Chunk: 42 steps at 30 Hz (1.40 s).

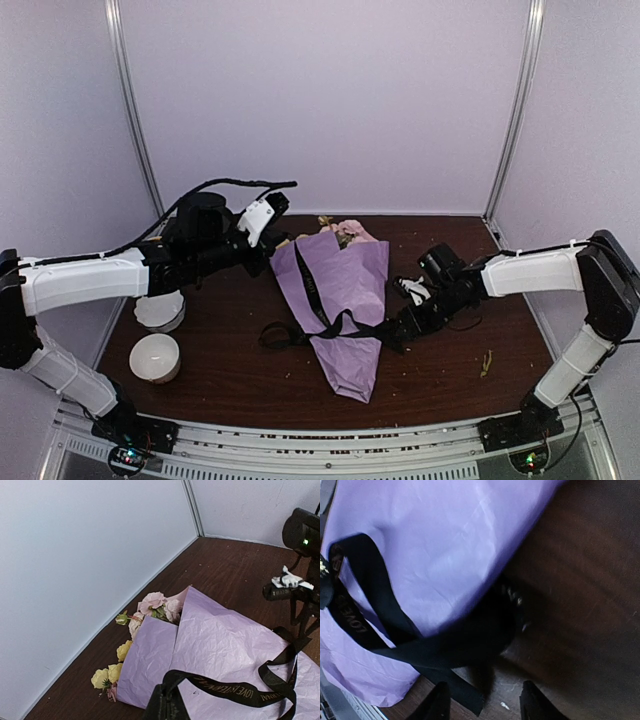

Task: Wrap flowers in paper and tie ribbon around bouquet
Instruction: Cross the ribbon over the folded bouquet.

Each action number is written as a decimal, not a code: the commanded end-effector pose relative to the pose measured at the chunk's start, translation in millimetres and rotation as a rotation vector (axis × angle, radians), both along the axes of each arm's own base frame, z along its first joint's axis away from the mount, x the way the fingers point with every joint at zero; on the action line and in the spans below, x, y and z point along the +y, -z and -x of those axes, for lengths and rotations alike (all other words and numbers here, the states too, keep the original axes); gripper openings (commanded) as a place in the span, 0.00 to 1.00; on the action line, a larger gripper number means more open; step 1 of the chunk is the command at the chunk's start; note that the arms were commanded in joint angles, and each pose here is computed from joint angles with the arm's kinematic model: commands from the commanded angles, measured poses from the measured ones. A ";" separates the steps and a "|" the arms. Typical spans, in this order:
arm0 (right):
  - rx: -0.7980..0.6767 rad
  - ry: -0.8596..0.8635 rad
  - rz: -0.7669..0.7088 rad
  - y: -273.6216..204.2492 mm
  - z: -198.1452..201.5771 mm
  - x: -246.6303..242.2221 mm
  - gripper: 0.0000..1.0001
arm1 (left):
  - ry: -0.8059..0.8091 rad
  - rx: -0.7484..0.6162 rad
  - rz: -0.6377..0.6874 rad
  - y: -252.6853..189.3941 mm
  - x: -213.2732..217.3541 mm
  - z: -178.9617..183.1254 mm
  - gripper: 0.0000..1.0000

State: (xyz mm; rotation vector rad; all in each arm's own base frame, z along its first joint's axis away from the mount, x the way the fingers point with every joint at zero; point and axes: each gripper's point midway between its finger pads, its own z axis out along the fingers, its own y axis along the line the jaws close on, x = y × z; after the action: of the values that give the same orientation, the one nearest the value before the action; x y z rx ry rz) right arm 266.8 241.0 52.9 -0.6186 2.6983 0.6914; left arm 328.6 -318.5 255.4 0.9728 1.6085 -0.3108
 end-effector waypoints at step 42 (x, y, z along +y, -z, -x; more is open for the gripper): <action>0.165 -0.177 -0.188 26.7 77.3 34.3 0.47 | -0.022 0.001 0.006 -4.7 5.2 -3.4 0.00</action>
State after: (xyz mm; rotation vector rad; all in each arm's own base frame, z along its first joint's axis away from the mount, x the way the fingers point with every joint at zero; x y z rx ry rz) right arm 209.5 285.1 31.9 -0.7800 2.6348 1.0690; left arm 327.5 -316.2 247.9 0.9809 1.6412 -0.3067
